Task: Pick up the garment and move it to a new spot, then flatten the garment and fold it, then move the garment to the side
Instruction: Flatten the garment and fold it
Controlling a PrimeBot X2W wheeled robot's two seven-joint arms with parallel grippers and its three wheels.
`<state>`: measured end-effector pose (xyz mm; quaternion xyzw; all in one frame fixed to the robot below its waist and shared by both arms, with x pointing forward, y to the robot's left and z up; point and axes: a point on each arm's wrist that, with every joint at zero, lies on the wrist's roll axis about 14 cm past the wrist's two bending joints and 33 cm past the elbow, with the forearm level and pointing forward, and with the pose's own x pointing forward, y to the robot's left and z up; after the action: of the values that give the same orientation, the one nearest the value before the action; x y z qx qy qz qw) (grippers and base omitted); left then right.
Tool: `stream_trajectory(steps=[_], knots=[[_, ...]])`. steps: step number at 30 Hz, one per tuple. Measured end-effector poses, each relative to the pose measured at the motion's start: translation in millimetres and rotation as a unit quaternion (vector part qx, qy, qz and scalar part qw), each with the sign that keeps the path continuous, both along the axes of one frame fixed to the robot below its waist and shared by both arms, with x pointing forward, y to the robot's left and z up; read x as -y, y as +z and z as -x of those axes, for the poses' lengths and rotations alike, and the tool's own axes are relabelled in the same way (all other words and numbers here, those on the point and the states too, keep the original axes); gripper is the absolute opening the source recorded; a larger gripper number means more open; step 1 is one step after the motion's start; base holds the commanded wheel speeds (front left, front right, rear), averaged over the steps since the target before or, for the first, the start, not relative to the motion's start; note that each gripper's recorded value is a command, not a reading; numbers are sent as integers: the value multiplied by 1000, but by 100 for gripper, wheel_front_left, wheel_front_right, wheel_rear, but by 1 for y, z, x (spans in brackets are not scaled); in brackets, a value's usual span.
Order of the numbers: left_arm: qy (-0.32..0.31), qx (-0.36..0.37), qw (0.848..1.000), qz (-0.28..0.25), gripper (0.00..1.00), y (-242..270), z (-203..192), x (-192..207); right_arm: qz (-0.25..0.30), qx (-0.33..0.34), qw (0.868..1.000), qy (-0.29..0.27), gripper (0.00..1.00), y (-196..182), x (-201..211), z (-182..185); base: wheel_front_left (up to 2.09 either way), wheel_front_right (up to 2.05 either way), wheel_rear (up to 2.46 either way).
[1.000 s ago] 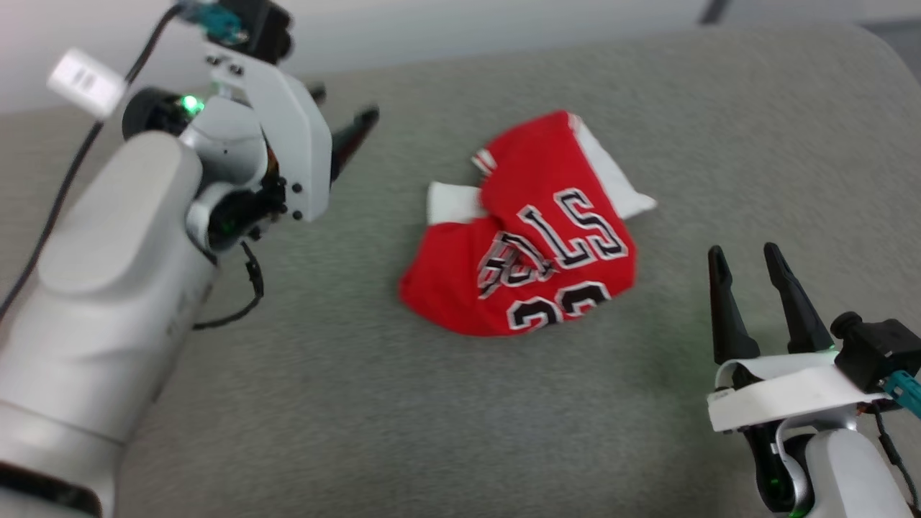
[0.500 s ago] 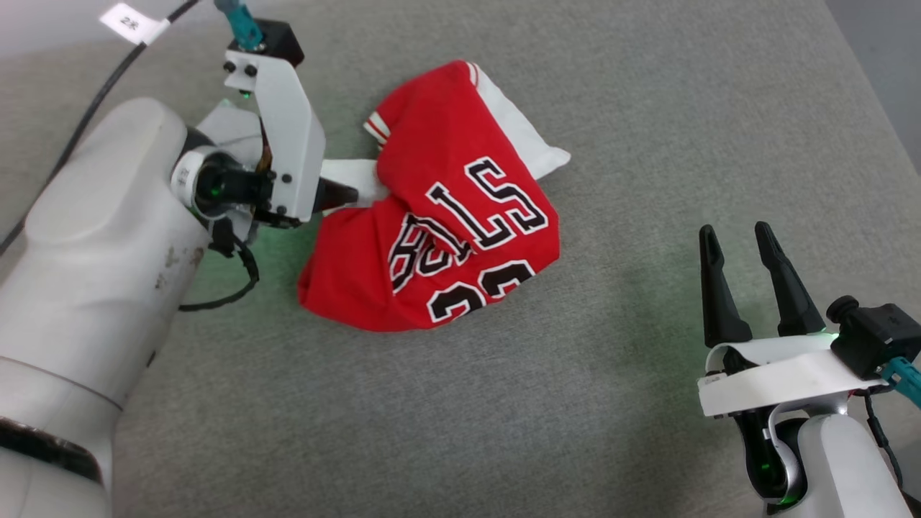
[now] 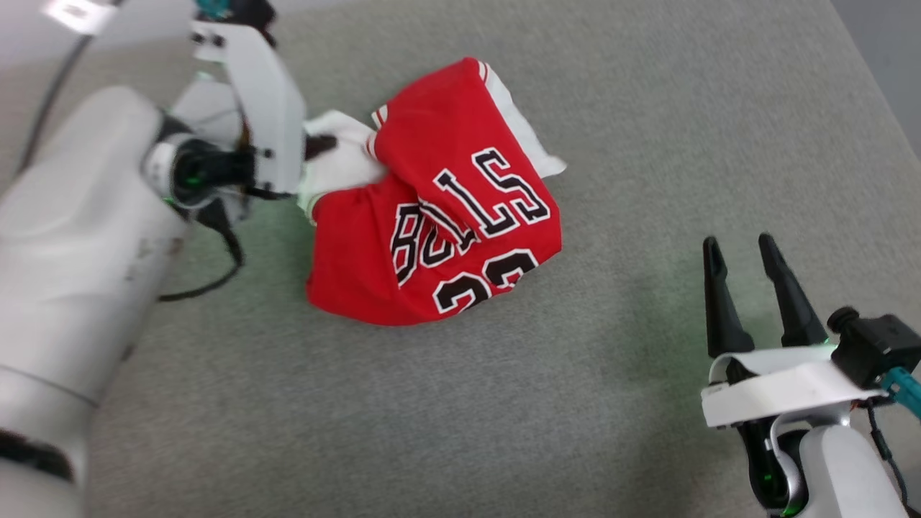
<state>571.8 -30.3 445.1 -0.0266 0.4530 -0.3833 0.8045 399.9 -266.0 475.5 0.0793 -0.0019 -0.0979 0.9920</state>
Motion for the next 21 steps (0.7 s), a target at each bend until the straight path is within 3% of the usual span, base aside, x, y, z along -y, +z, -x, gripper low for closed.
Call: stream_trajectory(steps=[7,12,17,21], knots=[[64,74,995,9,0,59,-14,-62,-8,14,1000,25,100,8,-19,3,0,0,0],[113,83,990,-15,0,75,-5,-118,-14,23,998,50,100,13,-36,1,0,0,0],[186,63,978,-66,0,56,8,-177,-19,35,997,72,100,19,-51,-5,0,0,0],[224,18,971,-83,0,22,23,-200,-16,34,997,71,100,18,-49,-5,0,0,0]])
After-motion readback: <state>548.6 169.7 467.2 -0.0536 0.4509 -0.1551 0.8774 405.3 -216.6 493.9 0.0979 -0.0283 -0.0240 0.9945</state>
